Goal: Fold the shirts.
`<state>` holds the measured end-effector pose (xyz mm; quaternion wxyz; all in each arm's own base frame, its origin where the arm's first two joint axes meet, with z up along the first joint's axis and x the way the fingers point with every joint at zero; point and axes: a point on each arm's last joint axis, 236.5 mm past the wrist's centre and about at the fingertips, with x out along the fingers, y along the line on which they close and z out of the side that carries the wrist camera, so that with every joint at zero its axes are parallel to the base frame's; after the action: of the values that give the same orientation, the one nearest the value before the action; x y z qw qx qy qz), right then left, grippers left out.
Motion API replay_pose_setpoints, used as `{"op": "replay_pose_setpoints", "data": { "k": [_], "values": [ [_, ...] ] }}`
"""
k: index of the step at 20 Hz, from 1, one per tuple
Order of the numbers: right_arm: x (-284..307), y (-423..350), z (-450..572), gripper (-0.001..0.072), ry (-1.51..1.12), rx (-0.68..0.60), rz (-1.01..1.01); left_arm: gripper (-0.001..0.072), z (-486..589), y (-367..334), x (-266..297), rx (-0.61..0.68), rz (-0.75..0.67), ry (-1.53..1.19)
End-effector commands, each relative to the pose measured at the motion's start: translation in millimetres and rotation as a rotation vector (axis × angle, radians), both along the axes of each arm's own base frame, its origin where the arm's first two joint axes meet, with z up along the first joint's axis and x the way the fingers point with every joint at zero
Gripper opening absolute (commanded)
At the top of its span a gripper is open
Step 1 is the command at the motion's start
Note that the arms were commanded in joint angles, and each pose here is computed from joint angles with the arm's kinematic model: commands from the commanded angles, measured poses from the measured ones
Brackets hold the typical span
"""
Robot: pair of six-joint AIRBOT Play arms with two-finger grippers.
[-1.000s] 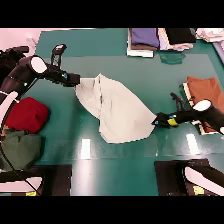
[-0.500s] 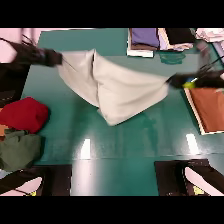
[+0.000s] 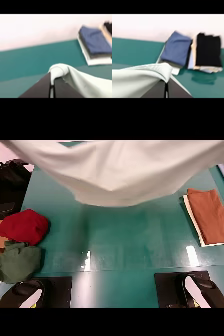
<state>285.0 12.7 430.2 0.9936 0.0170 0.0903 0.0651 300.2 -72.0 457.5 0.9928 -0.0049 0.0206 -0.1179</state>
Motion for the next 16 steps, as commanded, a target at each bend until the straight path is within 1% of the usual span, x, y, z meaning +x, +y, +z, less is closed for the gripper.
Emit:
{"op": "replay_pose_setpoints", "data": {
  "k": [1, 3, 4, 6, 7, 9, 12, 14, 16],
  "values": [
    [-39.6, -10.6, 46.5, 0.0016, -0.096, -0.071, -0.096, 0.0028, 63.4, 19.2, -82.8, -0.049, -0.001, -0.202],
    [-44.0, -19.0, 57.8, 0.0016, -0.099, -0.094, -0.136, 0.0028, 87.3, 24.2, -112.1, -0.071, -0.010, -0.271],
    [-43.0, -22.1, 62.1, 0.0016, -0.096, -0.102, -0.145, 0.0028, 91.6, 24.5, -117.9, -0.076, -0.015, -0.280],
    [-31.9, -24.6, 61.5, 0.0015, -0.061, -0.094, -0.127, 0.0028, 76.6, 21.2, -107.1, -0.062, -0.017, -0.218],
    [-20.6, -23.3, 54.1, 0.0015, -0.020, -0.079, -0.094, 0.0028, 53.3, 16.9, -89.3, -0.040, -0.018, -0.128],
    [13.5, -20.5, 21.2, 0.0015, 0.106, -0.006, -0.023, 0.0028, -19.0, 4.0, -40.9, 0.019, -0.022, 0.130],
    [79.5, -13.1, -80.6, 0.0015, 0.405, 0.054, 0.058, 0.0029, -159.9, -19.9, 23.8, 0.097, -0.052, 0.558],
    [112.4, -12.1, -171.6, 0.0015, 0.641, 0.010, 0.050, 0.0029, -256.6, -36.3, 55.3, 0.131, -0.084, 0.779],
    [137.3, -7.3, -262.3, 0.0015, 0.849, -0.057, 0.052, 0.0029, -341.0, -43.2, 84.6, 0.166, -0.088, 0.899]
  ]
}}
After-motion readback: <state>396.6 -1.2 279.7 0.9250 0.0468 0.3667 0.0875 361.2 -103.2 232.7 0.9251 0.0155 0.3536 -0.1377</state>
